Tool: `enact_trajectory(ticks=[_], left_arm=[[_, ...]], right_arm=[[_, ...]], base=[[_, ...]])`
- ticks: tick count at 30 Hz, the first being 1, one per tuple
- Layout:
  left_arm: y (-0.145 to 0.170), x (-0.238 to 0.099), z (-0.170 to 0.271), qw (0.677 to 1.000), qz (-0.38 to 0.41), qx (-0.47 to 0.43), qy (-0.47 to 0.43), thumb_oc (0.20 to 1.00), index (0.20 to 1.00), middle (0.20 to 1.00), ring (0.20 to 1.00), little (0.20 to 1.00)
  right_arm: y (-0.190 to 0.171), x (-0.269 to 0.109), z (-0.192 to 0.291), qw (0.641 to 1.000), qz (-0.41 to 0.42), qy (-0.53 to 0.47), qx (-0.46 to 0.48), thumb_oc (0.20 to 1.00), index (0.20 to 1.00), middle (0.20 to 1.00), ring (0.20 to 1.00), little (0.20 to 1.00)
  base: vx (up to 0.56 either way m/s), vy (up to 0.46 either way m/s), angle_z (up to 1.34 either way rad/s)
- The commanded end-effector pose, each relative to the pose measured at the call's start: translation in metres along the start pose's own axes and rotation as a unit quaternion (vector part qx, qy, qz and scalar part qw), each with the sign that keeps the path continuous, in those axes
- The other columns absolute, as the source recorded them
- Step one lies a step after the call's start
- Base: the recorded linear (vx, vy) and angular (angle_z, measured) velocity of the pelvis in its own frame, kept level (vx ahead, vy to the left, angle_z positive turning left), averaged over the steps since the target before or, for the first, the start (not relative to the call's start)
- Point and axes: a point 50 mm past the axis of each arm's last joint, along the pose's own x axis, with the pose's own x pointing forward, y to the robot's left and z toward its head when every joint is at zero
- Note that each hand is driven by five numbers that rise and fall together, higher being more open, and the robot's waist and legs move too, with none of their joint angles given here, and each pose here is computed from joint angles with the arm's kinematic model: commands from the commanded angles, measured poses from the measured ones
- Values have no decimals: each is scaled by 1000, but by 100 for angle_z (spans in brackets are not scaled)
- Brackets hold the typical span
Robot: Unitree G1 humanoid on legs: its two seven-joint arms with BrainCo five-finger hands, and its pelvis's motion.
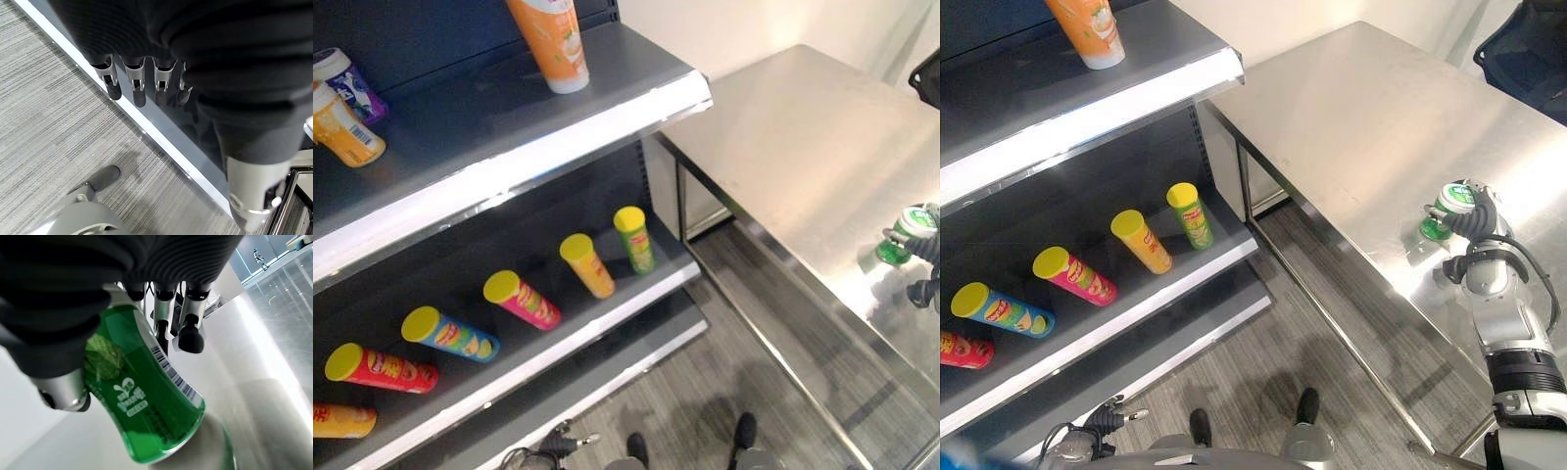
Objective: Put the goods on the table back onto the shelves and tidy them up.
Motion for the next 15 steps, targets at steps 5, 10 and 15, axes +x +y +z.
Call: enact_trajectory(ticks=[5, 10, 15], left_arm=[[23, 3, 15, 999, 33, -1, -21, 1000, 1000, 1000, 1000, 1000], [24, 2, 10, 999, 33, -17, -16, 1000, 1000, 1000, 1000, 1000], [20, 0, 1, 999, 28, -33, -7, 1000, 1000, 1000, 1000, 1000]], right_arm=[[-47, -1, 61, 980, -82, -170, 69, 200, 200, 200, 200, 200], [-55, -9, 85, 965, -74, -235, 89, 200, 200, 200, 200, 200], [-55, -11, 112, 944, -50, -298, 135, 200, 200, 200, 200, 200]], base=[[-1, -39, 7], [12, -85, 25], [14, -90, 19]])
